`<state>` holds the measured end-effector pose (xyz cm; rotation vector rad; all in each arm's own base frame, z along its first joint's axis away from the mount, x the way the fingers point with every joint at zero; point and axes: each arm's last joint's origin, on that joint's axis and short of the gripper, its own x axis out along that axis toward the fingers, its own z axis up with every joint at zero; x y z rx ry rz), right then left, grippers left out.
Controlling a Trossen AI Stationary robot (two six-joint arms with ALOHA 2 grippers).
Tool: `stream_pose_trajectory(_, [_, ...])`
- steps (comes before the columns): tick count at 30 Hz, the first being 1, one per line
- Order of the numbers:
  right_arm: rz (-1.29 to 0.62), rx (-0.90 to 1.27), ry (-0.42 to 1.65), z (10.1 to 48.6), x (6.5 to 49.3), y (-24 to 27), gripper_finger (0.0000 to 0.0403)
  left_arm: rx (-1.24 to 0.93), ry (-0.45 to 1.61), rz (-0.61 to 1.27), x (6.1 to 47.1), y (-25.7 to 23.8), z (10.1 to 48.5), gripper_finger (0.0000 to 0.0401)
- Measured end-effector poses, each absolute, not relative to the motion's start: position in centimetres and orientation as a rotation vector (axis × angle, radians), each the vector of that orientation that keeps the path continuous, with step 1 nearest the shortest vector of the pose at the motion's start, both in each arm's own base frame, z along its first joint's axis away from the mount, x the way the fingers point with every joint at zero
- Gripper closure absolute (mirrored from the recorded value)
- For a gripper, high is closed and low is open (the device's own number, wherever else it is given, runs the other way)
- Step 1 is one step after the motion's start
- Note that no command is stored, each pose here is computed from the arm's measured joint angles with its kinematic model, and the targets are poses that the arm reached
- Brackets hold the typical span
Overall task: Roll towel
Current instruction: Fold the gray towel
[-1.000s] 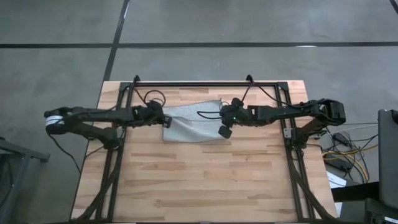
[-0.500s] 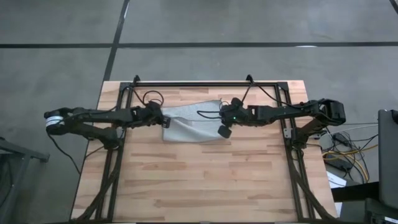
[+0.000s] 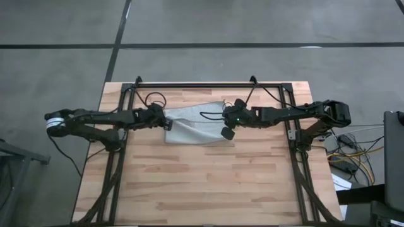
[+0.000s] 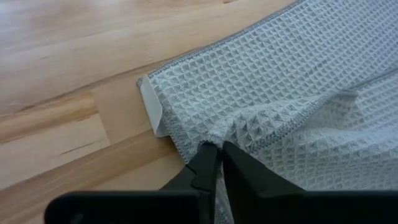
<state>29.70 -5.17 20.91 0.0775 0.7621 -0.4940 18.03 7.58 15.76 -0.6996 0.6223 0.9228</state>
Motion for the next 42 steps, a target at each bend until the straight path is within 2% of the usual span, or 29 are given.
stream_pose_trajectory(18, [-0.495, 0.078, 0.762, 20.9, 29.7, -5.2, 0.0346, -0.682, 0.621, 0.963, 17.9, 7.7, 15.7, 0.0301])
stream_pose_trajectory(25, [-0.495, 0.077, 0.762, 20.9, 29.7, -5.2, 0.0346, -0.697, 0.594, 0.925, 18.5, 7.8, 16.7, 0.0295])
stream_pose_trajectory(35, [-0.494, 0.077, 0.762, 20.9, 29.7, -5.2, 0.0346, -0.564, 0.558, 0.928, 19.5, 8.4, 19.0, 0.0293])
stream_pose_trajectory(42, [-0.496, 0.082, 0.774, 20.7, 29.5, -5.1, 0.0346, -0.597, 0.533, 0.863, 20.2, 8.5, 20.2, 0.0295])
